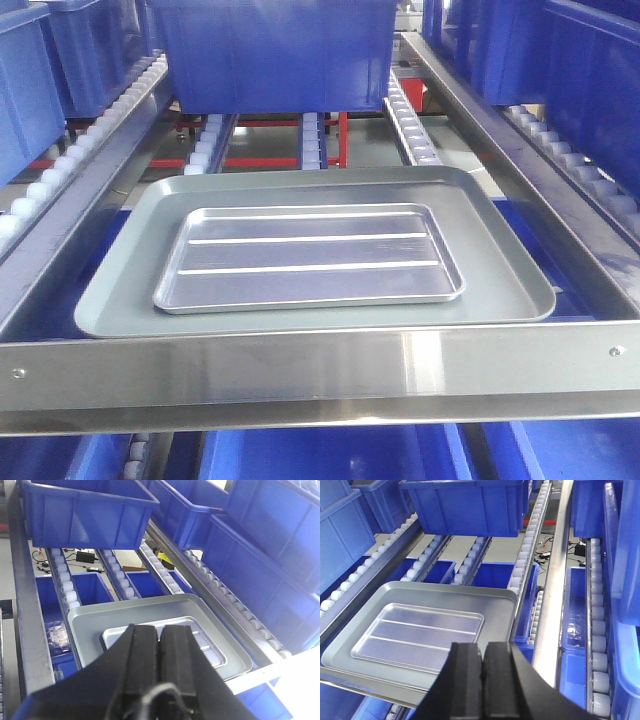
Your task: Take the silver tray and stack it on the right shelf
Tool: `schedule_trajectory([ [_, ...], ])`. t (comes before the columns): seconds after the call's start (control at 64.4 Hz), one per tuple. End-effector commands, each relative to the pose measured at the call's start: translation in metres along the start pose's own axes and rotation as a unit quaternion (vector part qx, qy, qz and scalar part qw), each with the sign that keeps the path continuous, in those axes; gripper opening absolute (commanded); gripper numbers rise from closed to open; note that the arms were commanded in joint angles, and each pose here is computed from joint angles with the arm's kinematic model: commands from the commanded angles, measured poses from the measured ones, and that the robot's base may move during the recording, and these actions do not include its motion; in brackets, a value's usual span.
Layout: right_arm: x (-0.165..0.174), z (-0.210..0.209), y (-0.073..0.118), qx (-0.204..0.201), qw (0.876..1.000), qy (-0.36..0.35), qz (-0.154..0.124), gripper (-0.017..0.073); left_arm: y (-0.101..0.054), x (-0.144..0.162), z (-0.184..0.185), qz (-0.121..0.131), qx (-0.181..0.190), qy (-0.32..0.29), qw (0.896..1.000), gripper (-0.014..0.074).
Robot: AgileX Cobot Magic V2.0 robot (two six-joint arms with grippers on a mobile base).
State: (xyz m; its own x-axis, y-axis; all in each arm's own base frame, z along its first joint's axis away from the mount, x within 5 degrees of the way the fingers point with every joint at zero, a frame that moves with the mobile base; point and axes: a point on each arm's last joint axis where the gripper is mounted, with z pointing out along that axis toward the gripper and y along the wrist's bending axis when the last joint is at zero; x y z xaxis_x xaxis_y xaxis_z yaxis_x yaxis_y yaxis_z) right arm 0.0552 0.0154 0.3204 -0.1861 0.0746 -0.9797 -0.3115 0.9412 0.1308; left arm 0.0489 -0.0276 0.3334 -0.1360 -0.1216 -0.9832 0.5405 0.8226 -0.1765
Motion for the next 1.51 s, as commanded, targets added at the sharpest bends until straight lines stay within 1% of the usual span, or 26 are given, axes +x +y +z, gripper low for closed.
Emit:
schedule_trajectory([
  [0.0, -0.016, -0.002, 0.003, -0.009, 0.998, -0.053, -0.014, 0.0048, -0.005, -0.015, -0.002, 0.001, 0.024, -0.047, 0.999, -0.0092],
  [0.202, -0.016, -0.002, 0.003, -0.009, 0.998, -0.053, -0.014, 0.0048, -0.005, -0.013, -0.001, 0.0, 0.022, -0.041, 0.999, -0.0092],
  [0.233, -0.016, -0.002, 0.003, -0.009, 0.998, -0.053, -0.014, 0.0048, -0.005, -0.012, -0.001, 0.003, 0.023, -0.039, 0.999, -0.0092],
  [0.264, -0.016, -0.002, 0.003, -0.009, 0.998, -0.053, -0.014, 0.0048, -0.006, -0.012, -0.001, 0.017, 0.03, -0.036, 0.999, -0.0092],
  [0.28, -0.016, -0.002, 0.003, -0.009, 0.998, -0.053, -0.014, 0.0048, -0.007, -0.011, -0.001, 0.018, 0.036, -0.033, 0.999, -0.0092],
  [0.295, -0.016, -0.002, 0.003, -0.009, 0.998, -0.053, -0.014, 0.0048, -0.008, -0.011, -0.001, 0.037, 0.04, -0.033, 0.998, -0.0092],
  [0.311, -0.016, -0.002, 0.003, -0.009, 0.998, -0.053, -0.014, 0.0048, -0.009, -0.01, -0.001, 0.051, 0.046, -0.03, 0.997, -0.0092],
  [0.326, -0.016, -0.002, 0.003, -0.009, 0.998, -0.053, -0.014, 0.0048, -0.011, -0.01, -0.002, 0.052, 0.053, -0.027, 0.997, -0.0092],
  [0.342, -0.016, -0.002, 0.003, -0.009, 0.998, -0.053, -0.014, 0.0048, -0.011, -0.009, -0.001, 0.071, 0.056, -0.026, 0.996, -0.0092],
  [0.357, -0.016, -0.002, 0.003, -0.009, 0.998, -0.053, -0.014, 0.0048, -0.012, -0.008, -0.001, 0.076, 0.062, -0.026, 0.995, -0.0092],
  [0.373, -0.016, -0.002, 0.003, -0.009, 0.998, -0.053, -0.014, 0.0048, -0.013, -0.007, -0.001, 0.075, 0.065, -0.025, 0.995, -0.0092],
  [0.388, -0.016, -0.002, 0.003, -0.009, 0.998, -0.053, -0.014, 0.0048, -0.013, -0.006, 0.0, 0.081, 0.064, -0.025, 0.994, -0.0092],
  [0.419, -0.016, -0.002, 0.003, -0.009, 0.998, -0.053, -0.014, 0.0048, -0.013, -0.004, 0.0, 0.084, 0.063, -0.025, 0.994, -0.0092],
  [0.497, -0.016, -0.002, 0.003, -0.009, 0.998, -0.053, -0.014, 0.0048, -0.009, 0.004, 0.004, 0.083, 0.037, -0.023, 0.996, -0.0092],
  [0.637, -0.016, -0.002, 0.003, -0.009, 0.998, -0.053, -0.014, 0.0048, 0.003, 0.025, 0.001, 0.08, -0.026, -0.05, 0.995, -0.0092],
  [0.683, -0.016, -0.002, 0.003, -0.009, 0.998, -0.053, -0.014, 0.0048, 0.007, 0.037, -0.004, 0.07, -0.049, -0.057, 0.995, -0.0092],
  [0.73, -0.016, -0.002, 0.003, -0.009, 0.998, -0.053, -0.014, 0.0048, 0.01, 0.046, -0.007, 0.066, -0.068, -0.062, 0.994, -0.0092],
  [0.746, -0.016, -0.002, 0.003, -0.009, 0.998, -0.053, -0.014, 0.0048, 0.011, 0.05, -0.008, 0.064, -0.078, -0.065, 0.993, -0.0092],
  [0.87, -0.016, -0.002, 0.003, -0.009, 0.998, -0.053, -0.014, 0.0048, 0.019, 0.075, -0.014, 0.06, -0.127, -0.08, 0.987, -0.0092],
  [0.948, -0.015, -0.002, 0.003, -0.009, 0.998, -0.052, -0.015, 0.0048, 0.025, 0.088, -0.008, 0.048, -0.156, -0.073, 0.984, -0.0092],
  [1.15, -0.015, -0.002, 0.003, -0.009, 0.998, -0.052, -0.015, 0.0048, 0.043, 0.121, -0.001, 0.05, -0.221, -0.104, 0.968, -0.0092],
  [1.196, -0.015, -0.002, 0.003, -0.009, 0.998, -0.052, -0.015, 0.0048, 0.046, 0.124, -0.001, 0.053, -0.233, -0.118, 0.964, -0.0092],
  [1.227, -0.015, -0.002, 0.003, -0.009, 0.998, -0.052, -0.015, 0.0048, 0.046, 0.126, -0.001, 0.05, -0.238, -0.105, 0.964, -0.0092],
  [1.274, -0.015, -0.002, 0.003, -0.009, 0.998, -0.052, -0.015, 0.0048, 0.047, 0.125, -0.001, 0.051, -0.244, -0.11, 0.962, -0.0092],
  [1.491, -0.015, -0.002, 0.003, -0.009, 0.998, -0.052, -0.015, 0.0048, 0.047, 0.124, -0.002, 0.052, -0.245, -0.113, 0.961, -0.0092],
])
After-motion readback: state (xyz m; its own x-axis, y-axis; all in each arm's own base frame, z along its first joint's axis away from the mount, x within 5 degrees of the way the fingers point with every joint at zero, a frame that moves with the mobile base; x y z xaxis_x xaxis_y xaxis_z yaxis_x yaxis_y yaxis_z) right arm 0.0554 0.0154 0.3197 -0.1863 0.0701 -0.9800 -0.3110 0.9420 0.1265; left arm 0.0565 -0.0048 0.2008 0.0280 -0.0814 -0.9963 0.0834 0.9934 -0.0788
